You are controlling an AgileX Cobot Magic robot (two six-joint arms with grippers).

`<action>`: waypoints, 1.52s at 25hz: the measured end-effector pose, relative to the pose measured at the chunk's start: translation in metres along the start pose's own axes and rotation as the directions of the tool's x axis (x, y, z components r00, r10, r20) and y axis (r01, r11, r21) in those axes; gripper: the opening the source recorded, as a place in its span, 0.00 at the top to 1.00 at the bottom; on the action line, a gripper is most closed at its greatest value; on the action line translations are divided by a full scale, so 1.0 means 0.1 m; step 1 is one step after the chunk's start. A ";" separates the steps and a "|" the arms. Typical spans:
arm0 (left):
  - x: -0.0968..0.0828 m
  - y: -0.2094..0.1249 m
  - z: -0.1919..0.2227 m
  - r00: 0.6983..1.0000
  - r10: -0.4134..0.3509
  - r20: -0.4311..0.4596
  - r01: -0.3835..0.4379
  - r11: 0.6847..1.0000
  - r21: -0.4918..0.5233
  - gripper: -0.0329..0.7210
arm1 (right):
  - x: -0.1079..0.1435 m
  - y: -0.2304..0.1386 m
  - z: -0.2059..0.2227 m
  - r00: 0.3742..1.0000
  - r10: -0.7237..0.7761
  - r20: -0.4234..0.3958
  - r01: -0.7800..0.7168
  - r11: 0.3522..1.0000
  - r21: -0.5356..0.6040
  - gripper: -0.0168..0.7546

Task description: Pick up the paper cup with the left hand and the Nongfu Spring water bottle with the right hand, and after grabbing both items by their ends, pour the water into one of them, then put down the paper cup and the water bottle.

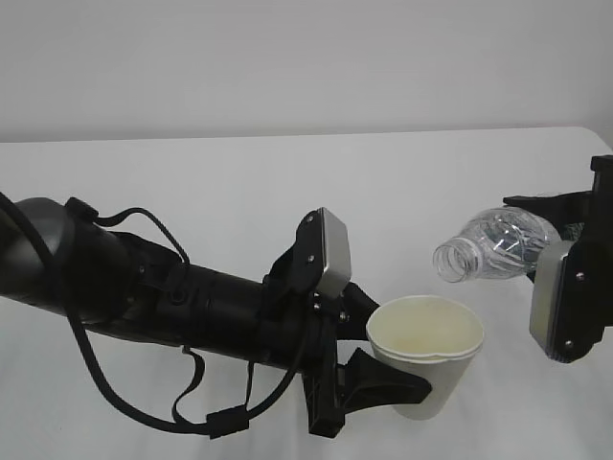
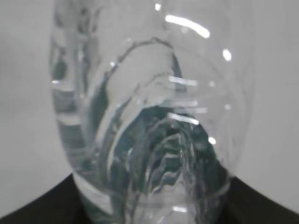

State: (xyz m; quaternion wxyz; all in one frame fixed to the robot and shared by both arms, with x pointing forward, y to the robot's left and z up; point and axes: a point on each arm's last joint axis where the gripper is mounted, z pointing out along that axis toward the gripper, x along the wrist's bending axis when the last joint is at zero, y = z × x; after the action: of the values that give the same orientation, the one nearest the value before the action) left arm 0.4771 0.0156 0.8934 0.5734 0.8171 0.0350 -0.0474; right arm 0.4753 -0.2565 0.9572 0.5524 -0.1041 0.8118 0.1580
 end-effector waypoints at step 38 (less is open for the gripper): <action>0.03 -0.02 0.05 1.000 -0.023 0.016 0.024 0.999 -0.041 0.39 | -0.01 -0.01 0.00 0.992 -0.123 0.004 0.123 0.992 0.007 0.48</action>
State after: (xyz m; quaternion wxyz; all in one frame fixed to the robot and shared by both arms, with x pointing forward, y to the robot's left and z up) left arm 0.4800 0.0112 0.8892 0.5898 0.8043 0.0409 -0.0597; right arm 0.4761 -0.2570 0.9579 0.5635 -0.1514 0.8031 0.1212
